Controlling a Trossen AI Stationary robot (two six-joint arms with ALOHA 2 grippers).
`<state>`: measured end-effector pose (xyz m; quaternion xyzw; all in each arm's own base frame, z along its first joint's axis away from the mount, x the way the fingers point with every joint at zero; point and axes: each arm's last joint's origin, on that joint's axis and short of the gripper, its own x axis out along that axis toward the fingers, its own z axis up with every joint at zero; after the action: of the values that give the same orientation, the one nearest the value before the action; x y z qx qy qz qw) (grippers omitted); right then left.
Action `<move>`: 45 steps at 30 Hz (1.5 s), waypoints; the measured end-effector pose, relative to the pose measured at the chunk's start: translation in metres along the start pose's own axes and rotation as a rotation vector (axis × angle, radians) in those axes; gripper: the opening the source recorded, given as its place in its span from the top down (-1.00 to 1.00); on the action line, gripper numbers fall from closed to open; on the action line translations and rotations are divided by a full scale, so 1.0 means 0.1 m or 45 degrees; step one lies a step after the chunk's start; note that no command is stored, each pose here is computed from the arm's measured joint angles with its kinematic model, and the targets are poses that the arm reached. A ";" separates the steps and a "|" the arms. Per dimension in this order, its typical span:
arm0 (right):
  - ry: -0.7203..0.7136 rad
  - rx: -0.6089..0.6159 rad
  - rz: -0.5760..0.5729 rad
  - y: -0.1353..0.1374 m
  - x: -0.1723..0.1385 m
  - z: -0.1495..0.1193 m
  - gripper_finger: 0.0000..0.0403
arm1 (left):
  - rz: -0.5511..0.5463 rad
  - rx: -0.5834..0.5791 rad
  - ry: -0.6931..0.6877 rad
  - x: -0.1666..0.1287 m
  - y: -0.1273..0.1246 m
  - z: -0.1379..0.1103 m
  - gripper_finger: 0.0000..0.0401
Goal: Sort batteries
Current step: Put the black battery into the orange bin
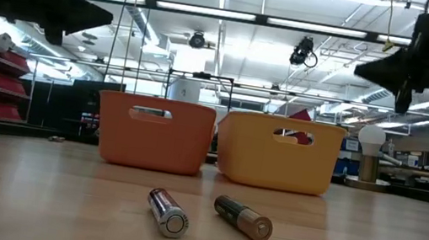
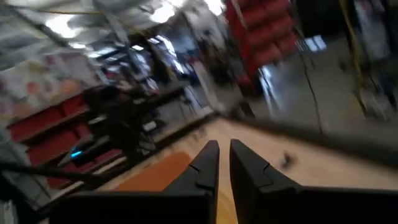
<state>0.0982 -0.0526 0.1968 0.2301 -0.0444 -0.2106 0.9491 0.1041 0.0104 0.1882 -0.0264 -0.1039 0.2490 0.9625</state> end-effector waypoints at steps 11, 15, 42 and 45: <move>0.263 0.020 -0.211 -0.04 0.26 0.13 0.75 | 0.186 0.017 0.021 0.08 -0.01 -0.04 0.75; 0.334 -0.072 -0.234 0.02 0.49 0.32 0.59 | 0.270 0.046 0.013 0.10 -0.01 -0.03 0.75; 0.898 -0.489 -0.230 -0.29 2.47 0.70 0.08 | 0.371 0.197 0.161 0.11 0.01 -0.17 0.75; 1.005 -0.467 -0.257 -0.41 2.58 0.61 0.06 | 0.370 0.210 0.177 0.11 0.01 -0.18 0.75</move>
<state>0.3052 -0.2196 0.2295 0.1239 0.3820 -0.2028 0.8931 0.1167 0.0166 0.1725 0.0206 -0.0113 0.3908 0.9202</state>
